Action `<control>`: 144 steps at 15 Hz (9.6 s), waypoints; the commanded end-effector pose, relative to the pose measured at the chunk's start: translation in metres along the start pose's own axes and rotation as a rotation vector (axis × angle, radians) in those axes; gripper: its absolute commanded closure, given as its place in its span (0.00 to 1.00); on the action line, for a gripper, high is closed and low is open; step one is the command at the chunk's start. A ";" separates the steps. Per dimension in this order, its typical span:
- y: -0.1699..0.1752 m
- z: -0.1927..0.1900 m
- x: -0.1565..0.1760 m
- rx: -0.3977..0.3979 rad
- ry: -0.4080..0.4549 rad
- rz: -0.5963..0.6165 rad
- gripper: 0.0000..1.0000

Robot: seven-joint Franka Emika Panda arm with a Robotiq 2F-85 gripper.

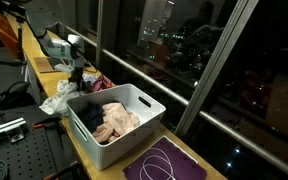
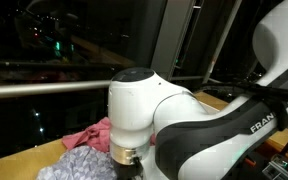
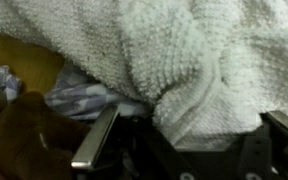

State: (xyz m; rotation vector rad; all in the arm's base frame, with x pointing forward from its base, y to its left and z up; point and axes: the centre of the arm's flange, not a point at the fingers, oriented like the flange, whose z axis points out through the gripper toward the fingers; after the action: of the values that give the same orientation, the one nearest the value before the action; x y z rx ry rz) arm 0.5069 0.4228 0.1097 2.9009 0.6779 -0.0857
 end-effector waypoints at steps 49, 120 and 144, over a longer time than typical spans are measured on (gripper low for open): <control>0.173 -0.403 -0.097 -0.105 0.475 0.178 1.00; 0.236 -0.304 -0.119 -0.240 0.213 0.238 0.00; 0.149 -0.134 -0.011 -0.305 -0.014 -0.054 0.00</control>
State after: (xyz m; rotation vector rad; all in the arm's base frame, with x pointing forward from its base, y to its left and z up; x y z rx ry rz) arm 0.5562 0.2977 0.2978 2.6179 0.6433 0.0212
